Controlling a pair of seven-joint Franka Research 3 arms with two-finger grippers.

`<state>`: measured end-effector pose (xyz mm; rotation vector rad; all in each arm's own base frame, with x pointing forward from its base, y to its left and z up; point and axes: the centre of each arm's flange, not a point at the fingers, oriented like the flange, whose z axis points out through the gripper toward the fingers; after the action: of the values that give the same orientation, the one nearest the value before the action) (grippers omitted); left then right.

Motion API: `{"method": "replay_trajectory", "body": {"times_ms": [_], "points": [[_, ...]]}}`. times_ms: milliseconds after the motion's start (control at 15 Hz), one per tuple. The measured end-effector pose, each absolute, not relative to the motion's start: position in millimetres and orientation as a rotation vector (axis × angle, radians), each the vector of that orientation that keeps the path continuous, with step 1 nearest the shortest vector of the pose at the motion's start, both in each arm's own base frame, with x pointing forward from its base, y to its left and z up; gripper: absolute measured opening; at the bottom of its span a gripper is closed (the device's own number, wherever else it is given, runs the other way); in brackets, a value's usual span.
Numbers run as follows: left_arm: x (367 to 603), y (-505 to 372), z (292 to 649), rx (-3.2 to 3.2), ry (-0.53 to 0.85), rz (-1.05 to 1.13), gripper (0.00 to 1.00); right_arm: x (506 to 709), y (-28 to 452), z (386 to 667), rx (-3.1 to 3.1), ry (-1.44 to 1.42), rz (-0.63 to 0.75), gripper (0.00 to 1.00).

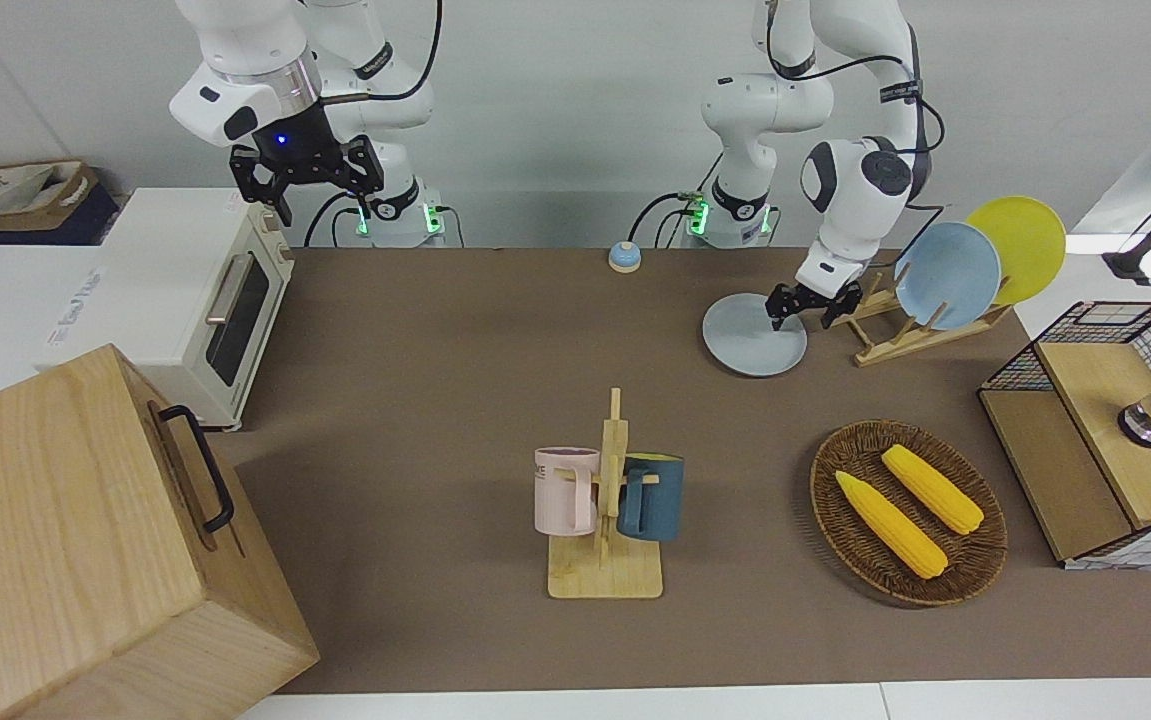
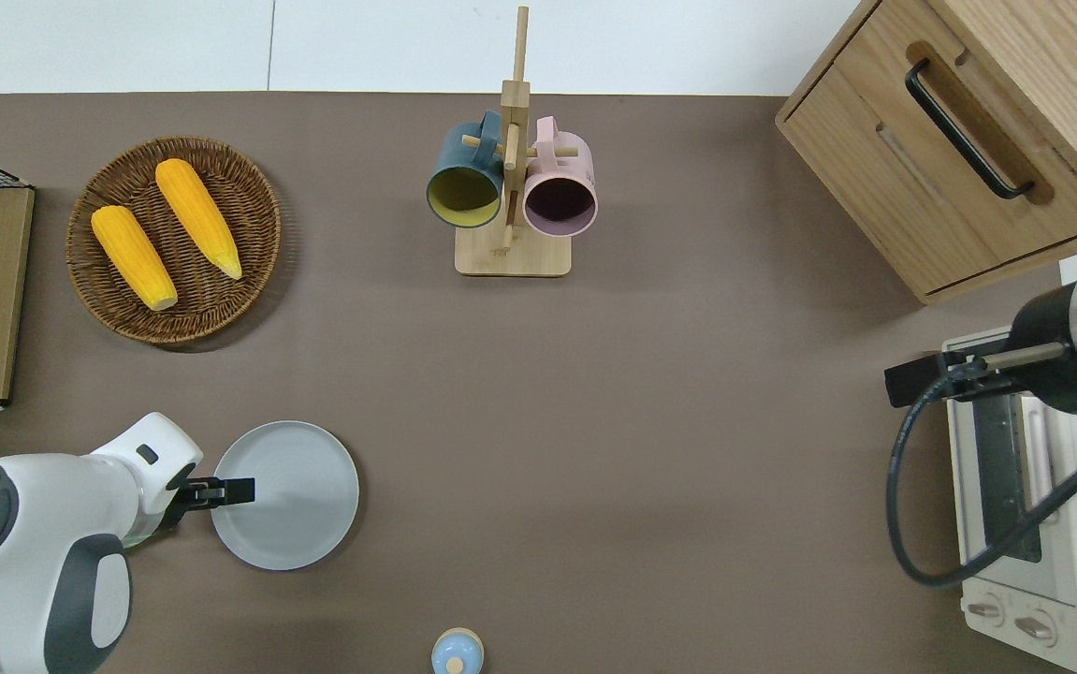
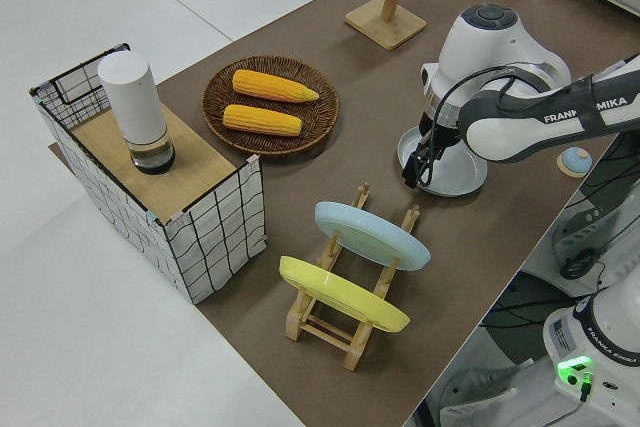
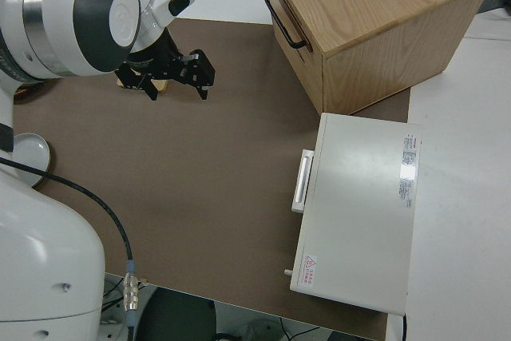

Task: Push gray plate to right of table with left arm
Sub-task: 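Lower the left gripper against the gray plate's rim nearest the robot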

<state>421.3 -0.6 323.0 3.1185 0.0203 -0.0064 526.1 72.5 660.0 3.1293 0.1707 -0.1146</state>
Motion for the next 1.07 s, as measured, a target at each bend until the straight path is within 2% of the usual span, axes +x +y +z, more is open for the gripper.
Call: {"method": "replay_trajectory", "body": {"times_ms": [667,733,933,1067], "points": [[420,-2,302,3.120,0.016,-0.051,0.98,526,73,660,3.129,0.171,-0.115,0.99],[420,-2,301,3.120,0.016,-0.051,0.96,526,73,660,3.129,0.171,-0.115,0.99],[420,-3,298,3.120,0.010,-0.055,0.67,526,73,660,3.129,0.171,-0.115,0.99],[420,-4,296,3.120,0.007,-0.060,0.65,526,73,660,3.129,0.171,-0.115,0.99]]}}
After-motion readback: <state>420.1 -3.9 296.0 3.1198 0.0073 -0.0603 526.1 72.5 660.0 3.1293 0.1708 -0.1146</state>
